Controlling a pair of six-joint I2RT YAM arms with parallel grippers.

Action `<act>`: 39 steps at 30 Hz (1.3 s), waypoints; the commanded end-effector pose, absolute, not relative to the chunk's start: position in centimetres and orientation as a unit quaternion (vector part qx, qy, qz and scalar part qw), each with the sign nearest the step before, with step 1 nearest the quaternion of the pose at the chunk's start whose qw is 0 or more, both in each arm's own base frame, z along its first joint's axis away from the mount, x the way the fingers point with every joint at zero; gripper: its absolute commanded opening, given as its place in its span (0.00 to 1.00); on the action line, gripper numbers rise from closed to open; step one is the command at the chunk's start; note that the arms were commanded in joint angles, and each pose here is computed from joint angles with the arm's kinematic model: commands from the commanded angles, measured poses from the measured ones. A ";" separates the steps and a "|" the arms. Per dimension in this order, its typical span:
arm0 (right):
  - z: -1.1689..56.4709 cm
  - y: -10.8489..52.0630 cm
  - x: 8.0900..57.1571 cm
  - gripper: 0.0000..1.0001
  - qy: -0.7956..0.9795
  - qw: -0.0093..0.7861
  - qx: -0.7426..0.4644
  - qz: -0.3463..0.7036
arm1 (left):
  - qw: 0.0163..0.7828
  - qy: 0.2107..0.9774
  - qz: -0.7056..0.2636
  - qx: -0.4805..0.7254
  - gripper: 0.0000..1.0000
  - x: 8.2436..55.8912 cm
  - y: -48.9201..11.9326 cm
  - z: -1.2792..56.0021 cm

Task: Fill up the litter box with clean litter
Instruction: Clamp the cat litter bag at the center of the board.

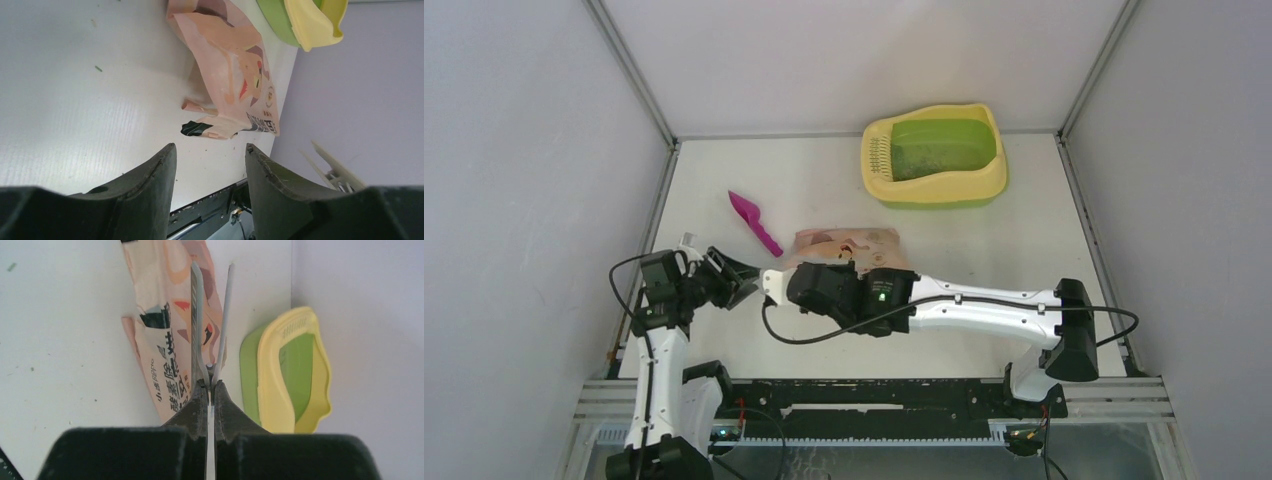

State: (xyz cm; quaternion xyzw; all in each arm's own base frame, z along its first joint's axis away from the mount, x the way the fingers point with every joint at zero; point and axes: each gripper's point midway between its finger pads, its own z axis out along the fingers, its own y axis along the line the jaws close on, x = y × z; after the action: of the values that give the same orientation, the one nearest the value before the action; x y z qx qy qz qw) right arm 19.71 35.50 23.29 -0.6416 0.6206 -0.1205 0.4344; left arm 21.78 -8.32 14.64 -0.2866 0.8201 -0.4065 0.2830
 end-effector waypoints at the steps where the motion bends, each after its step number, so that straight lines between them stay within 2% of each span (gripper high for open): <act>1: 24.2 36.2 19.0 0.00 0.594 0.387 -0.700 -0.088 | 0.303 0.808 -0.433 -0.260 0.57 22.2 -8.7 15.7; 7: 23.6 36.4 18.8 0.00 0.612 0.343 -0.712 -0.029 | 0.303 0.806 -0.435 -0.263 0.57 22.5 -8.5 15.7; 12: 21.7 37.2 19.0 0.00 0.626 0.312 -0.714 -0.019 | 0.304 0.805 -0.432 -0.270 0.57 22.7 -8.2 15.7; 22: 19.6 39.2 21.6 0.00 0.648 0.303 -0.697 -0.045 | 0.302 0.803 -0.432 -0.278 0.57 22.8 -7.9 15.3; 39: 17.4 38.7 24.3 0.00 0.657 0.288 -0.687 -0.115 | 0.303 0.796 -0.444 -0.278 0.57 23.2 -8.0 15.5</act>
State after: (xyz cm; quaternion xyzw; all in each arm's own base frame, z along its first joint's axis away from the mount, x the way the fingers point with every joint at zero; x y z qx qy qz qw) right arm 23.07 38.13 16.27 -0.7036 0.6521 -0.0998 0.2642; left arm 23.02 -7.87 15.28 -0.2822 0.8050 -0.4276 0.2993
